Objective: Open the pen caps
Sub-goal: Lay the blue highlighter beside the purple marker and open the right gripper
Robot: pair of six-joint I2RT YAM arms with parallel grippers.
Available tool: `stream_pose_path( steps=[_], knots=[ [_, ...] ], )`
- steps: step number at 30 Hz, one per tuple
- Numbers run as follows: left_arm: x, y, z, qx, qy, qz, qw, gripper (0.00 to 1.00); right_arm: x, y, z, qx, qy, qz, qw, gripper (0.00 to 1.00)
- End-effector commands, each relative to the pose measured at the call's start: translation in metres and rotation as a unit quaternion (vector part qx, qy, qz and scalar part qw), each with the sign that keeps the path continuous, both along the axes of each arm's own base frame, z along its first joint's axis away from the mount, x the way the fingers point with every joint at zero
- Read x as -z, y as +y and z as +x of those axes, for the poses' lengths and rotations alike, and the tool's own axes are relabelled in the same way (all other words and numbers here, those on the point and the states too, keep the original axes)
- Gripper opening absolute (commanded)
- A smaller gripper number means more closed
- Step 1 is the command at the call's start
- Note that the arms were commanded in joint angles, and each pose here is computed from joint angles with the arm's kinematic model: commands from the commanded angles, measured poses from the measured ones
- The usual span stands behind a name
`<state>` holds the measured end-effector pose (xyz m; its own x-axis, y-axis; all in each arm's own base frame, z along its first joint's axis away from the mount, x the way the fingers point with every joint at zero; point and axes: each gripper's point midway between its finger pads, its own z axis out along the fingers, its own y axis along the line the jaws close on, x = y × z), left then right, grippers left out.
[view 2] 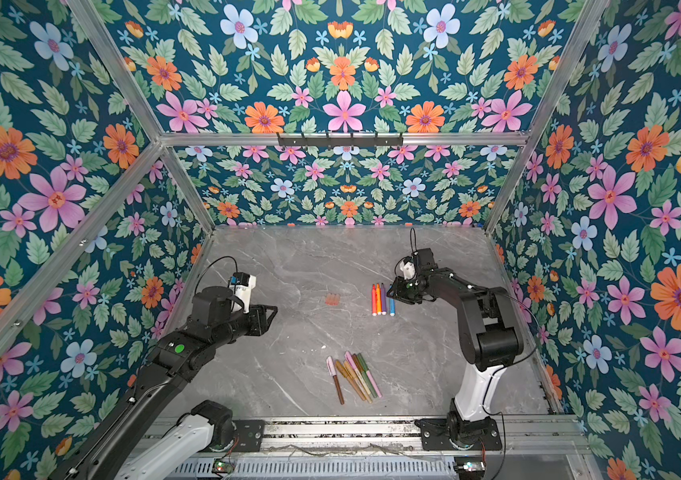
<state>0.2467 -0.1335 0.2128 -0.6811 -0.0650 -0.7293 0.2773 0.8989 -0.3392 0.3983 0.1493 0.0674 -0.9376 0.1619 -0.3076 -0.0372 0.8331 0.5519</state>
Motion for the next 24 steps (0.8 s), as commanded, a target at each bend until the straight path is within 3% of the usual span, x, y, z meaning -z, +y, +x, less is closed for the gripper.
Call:
stream_pose_path(
  steps=[1, 6, 14, 20, 22, 24],
  knots=[
    [-0.003, 0.0, 0.003, -0.001, -0.011, 0.001, 1.0, 0.46, -0.016, 0.001, -0.013, -0.002, -0.004, 0.012, 1.0, 0.35],
    [-0.006, 0.0, 0.002, -0.002, -0.016, -0.003, 1.0, 0.46, -0.035, -0.003, -0.046, 0.015, -0.02, 0.031, 0.999, 0.35],
    [-0.009, 0.002, 0.001, -0.005, -0.024, -0.008, 1.0, 0.46, -0.015, -0.007, -0.113, 0.049, -0.006, 0.08, 0.996, 0.35],
    [-0.014, 0.004, -0.001, -0.01, -0.034, -0.013, 0.999, 0.47, -0.021, -0.013, -0.114, 0.055, 0.011, 0.056, 0.997, 0.35],
    [-0.014, 0.004, -0.001, -0.009, -0.033, -0.013, 0.999, 0.47, -0.024, -0.013, -0.102, 0.059, 0.018, 0.046, 0.997, 0.3],
    [-0.012, 0.003, -0.001, -0.007, -0.029, -0.013, 0.999, 0.47, -0.025, -0.009, -0.087, 0.058, 0.025, 0.049, 0.997, 0.08]
  ],
)
